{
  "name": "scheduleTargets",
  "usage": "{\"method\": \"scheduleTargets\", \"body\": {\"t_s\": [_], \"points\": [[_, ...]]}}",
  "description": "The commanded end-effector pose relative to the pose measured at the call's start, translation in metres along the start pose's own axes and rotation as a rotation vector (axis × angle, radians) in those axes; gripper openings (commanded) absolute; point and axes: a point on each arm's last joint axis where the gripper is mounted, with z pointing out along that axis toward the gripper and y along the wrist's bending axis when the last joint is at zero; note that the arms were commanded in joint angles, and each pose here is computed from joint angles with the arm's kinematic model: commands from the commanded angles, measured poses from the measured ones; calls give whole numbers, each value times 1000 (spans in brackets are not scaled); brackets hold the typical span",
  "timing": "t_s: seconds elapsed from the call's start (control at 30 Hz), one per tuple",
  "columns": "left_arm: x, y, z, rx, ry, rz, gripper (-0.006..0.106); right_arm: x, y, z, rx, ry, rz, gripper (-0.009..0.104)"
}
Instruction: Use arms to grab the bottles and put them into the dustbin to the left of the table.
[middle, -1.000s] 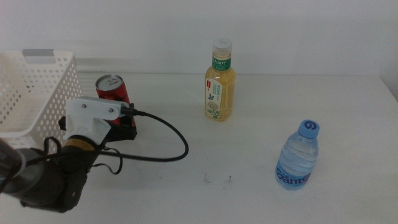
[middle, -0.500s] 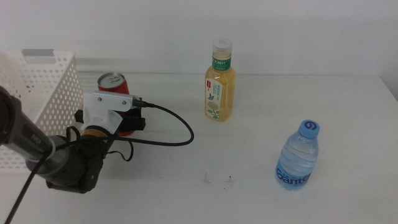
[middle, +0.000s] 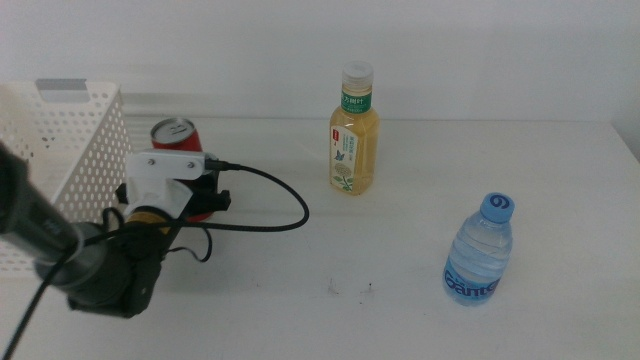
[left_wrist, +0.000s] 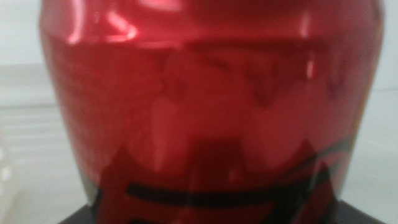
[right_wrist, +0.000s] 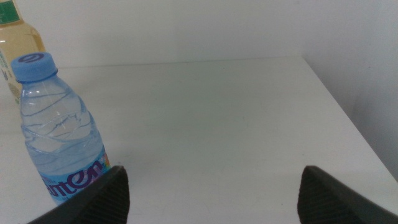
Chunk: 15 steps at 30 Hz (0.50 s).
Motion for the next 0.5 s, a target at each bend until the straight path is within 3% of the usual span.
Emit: {"method": "scheduleTargets", "body": {"t_s": [0.0, 0.33, 0.47], "points": [[-28, 1, -17, -4, -110, -35, 24, 0, 0, 0, 6, -10, -11, 86], [-118, -9, -98, 55, 167, 15, 24, 0, 0, 0, 6, -10, -11, 86], [-165, -9, -122, 28, 345, 23, 24, 0, 0, 0, 6, -10, -11, 86]]}}
